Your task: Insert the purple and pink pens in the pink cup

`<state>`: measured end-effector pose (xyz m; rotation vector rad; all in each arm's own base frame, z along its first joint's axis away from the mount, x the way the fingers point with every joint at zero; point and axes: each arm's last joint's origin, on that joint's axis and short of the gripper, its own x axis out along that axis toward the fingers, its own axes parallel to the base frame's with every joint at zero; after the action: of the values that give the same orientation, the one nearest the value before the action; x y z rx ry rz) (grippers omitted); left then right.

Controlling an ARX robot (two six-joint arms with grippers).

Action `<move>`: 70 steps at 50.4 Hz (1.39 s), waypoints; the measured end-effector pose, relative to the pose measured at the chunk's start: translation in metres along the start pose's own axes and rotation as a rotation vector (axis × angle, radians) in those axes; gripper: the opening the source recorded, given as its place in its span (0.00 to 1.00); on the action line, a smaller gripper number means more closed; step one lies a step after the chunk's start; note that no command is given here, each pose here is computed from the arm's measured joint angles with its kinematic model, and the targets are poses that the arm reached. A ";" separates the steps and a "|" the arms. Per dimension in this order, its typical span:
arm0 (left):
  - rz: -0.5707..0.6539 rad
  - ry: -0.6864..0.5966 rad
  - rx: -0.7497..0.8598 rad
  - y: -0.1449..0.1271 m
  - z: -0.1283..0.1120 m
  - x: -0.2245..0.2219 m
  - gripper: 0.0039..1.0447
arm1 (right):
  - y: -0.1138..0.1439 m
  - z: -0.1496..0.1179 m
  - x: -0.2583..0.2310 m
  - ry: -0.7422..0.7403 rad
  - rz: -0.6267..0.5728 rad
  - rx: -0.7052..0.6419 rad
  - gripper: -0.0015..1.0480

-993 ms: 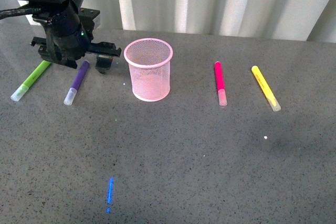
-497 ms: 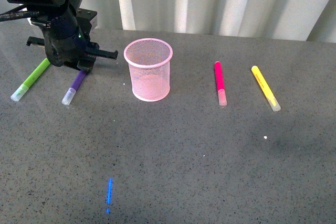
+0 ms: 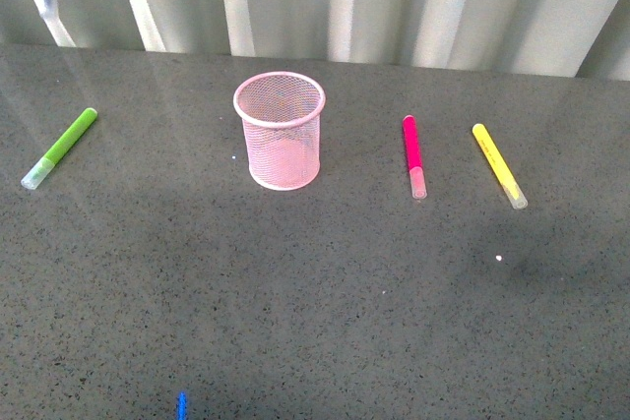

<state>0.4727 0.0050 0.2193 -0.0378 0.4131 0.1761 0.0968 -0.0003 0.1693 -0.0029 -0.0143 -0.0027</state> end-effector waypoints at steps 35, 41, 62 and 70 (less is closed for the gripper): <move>-0.480 -0.252 -0.196 -0.149 -0.082 -0.068 0.11 | 0.000 0.000 0.000 0.000 0.000 0.000 0.93; -0.439 -0.235 -0.194 -0.148 -0.098 -0.056 0.11 | 0.000 0.000 0.000 0.000 0.000 0.000 0.93; -0.396 -0.216 -0.234 -0.137 -0.119 -0.039 0.11 | 0.000 0.000 0.000 0.000 0.000 0.000 0.93; -0.391 -0.191 -0.233 -0.136 -0.129 -0.038 0.11 | 0.000 0.000 0.000 0.000 0.000 0.000 0.93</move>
<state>0.4111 -0.1440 0.1167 -0.3266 0.1872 -0.1580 0.0968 -0.0003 0.1693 -0.0029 -0.0143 -0.0023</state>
